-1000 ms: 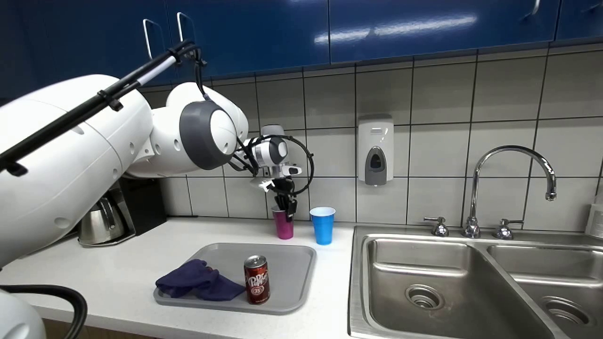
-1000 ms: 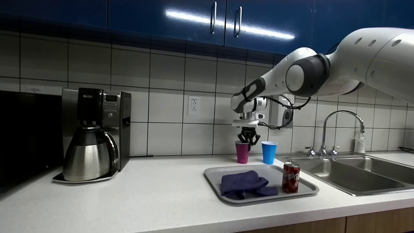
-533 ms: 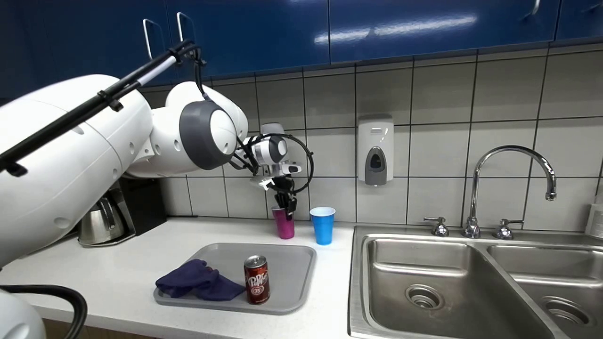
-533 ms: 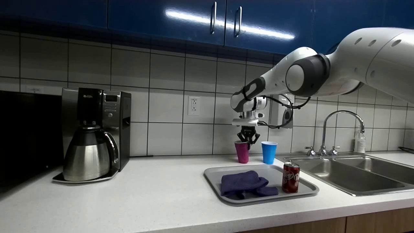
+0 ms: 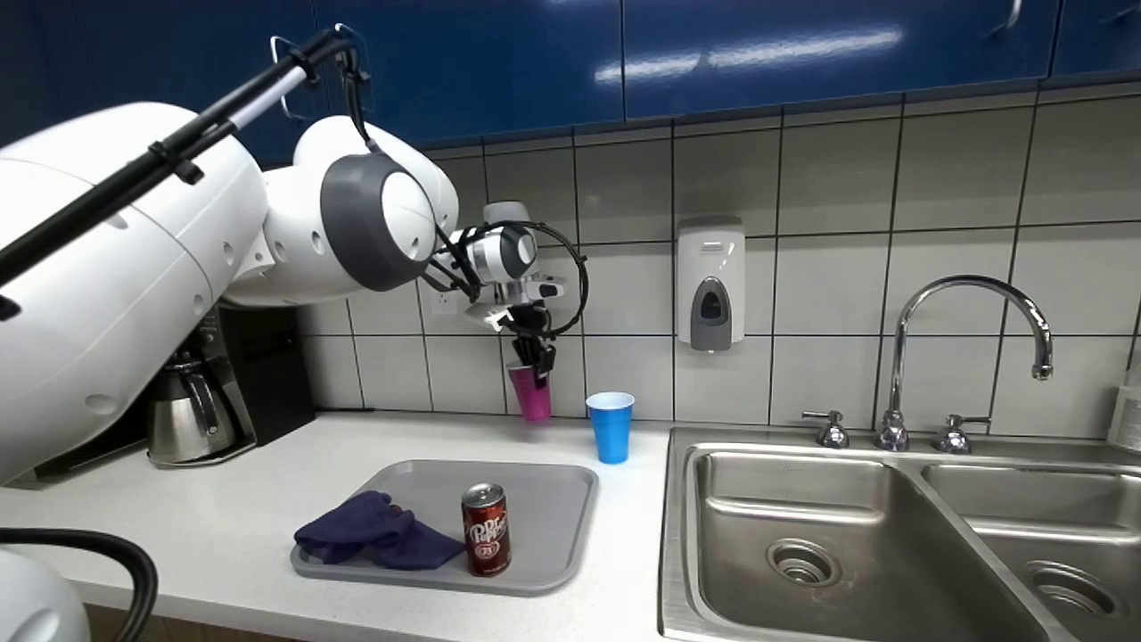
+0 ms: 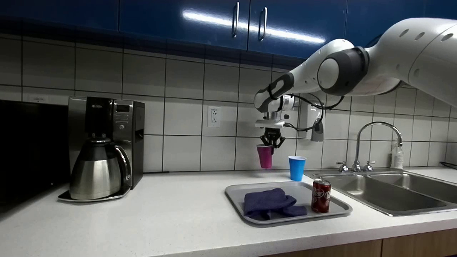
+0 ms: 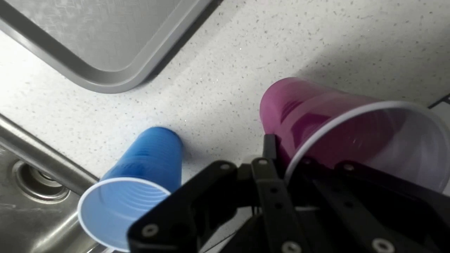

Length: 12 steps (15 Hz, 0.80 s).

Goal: Put the cups on the try

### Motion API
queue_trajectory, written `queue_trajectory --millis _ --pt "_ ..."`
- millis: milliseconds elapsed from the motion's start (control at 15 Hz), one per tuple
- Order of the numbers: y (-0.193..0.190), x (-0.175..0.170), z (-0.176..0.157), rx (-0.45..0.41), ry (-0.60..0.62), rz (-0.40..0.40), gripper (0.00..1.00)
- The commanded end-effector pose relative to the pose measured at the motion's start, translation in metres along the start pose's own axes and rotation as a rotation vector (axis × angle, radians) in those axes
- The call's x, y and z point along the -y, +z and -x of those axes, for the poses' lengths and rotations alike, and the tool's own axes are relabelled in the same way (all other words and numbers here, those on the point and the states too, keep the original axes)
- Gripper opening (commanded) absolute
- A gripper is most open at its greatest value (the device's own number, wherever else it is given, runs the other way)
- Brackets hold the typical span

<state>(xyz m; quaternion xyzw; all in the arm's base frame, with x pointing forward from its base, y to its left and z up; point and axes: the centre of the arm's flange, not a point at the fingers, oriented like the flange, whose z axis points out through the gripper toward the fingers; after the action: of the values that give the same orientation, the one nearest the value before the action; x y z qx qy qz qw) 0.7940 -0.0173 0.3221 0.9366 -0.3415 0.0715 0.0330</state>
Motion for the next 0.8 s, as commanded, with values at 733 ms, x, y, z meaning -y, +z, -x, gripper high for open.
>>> queue_trajectory --millis 733 --pt "-0.02 -0.054 0.107 0.111 -0.191 0.045 0.01"
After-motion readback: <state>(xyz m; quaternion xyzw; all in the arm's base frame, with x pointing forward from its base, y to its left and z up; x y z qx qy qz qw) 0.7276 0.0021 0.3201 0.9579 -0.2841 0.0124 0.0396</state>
